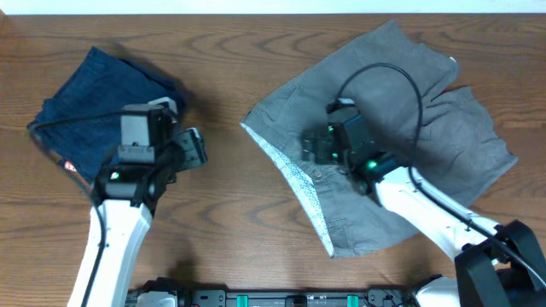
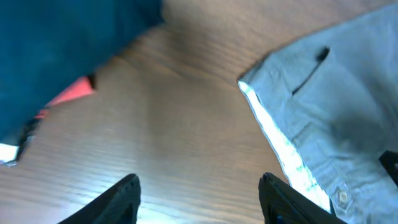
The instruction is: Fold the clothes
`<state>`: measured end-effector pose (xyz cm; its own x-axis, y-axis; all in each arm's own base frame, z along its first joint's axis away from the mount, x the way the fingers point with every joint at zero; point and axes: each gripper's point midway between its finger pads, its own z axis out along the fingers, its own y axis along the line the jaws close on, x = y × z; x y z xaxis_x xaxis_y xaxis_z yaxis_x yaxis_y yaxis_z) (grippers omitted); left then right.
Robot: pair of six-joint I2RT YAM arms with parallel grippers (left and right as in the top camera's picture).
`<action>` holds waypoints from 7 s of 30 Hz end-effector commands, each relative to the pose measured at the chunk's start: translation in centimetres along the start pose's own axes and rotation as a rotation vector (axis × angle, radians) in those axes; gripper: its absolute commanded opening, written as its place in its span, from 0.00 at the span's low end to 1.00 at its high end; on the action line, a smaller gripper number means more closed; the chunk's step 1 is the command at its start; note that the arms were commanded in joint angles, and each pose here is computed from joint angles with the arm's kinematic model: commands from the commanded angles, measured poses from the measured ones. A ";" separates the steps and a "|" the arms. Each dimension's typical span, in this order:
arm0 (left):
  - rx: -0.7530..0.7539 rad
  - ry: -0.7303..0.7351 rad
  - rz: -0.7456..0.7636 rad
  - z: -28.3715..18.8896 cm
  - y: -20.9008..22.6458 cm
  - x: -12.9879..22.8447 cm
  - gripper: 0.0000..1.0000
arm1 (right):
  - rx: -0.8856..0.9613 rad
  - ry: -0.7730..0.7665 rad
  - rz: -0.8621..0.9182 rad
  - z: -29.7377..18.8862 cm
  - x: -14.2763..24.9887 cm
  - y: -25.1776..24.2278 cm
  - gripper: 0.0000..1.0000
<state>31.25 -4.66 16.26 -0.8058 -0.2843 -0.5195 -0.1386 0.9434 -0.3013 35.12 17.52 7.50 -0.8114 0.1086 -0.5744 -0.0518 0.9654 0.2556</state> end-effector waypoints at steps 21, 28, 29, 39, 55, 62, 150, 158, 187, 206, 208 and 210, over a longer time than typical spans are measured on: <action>0.142 0.175 -0.021 17.6 -6.2 3.6 0.72 | 0.477 0.164 0.356 -12.3 3.7 -18.1 0.99; 0.177 0.112 -0.082 20.4 -6.6 2.6 0.57 | 0.486 0.199 0.356 -12.7 4.5 -18.1 0.99; 0.182 0.104 -0.091 20.7 -6.7 2.5 0.52 | 0.487 0.202 0.356 -12.7 4.6 -18.1 0.99; 0.313 -0.192 -0.098 19.1 -8.7 -6.8 0.06 | 0.486 0.199 0.357 -12.7 4.5 -18.1 0.99; 0.195 0.387 -0.286 13.3 -4.5 -2.9 0.98 | 0.495 0.167 0.446 -12.7 4.2 -18.6 0.99; -0.149 0.594 -0.329 8.6 -0.8 3.6 0.98 | 0.496 0.156 0.650 -13.8 4.7 -21.9 0.99; -0.256 0.429 -0.397 5.0 -3.6 18.8 0.07 | 0.328 0.304 0.956 -6.5 13.7 -23.9 0.01; -0.169 0.393 -0.322 -0.1 -4.6 16.4 0.06 | 0.333 0.210 0.891 -13.4 7.6 -24.0 0.01; -0.166 -0.264 -0.619 1.6 0.3 -0.8 0.06 | -0.076 -0.379 0.229 -10.9 -17.0 -12.8 0.01; -0.008 -0.437 -0.621 10.8 0.0 -8.6 0.47 | -0.128 -0.484 0.149 2.9 -19.2 -10.4 0.29; 0.088 -0.498 -0.583 9.3 -0.8 -11.1 0.48 | -0.118 -0.502 0.156 2.3 -19.7 -11.1 0.31; 0.125 -0.497 -0.585 8.4 -0.7 -11.7 0.48 | -0.108 -0.491 0.166 2.1 -19.5 -11.6 0.28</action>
<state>45.37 -3.73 13.65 -0.2316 -0.8266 -0.5129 -0.4426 0.5591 -0.7011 52.49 5.92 12.87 -0.4767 0.3693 -0.7977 -0.0500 0.8946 0.4441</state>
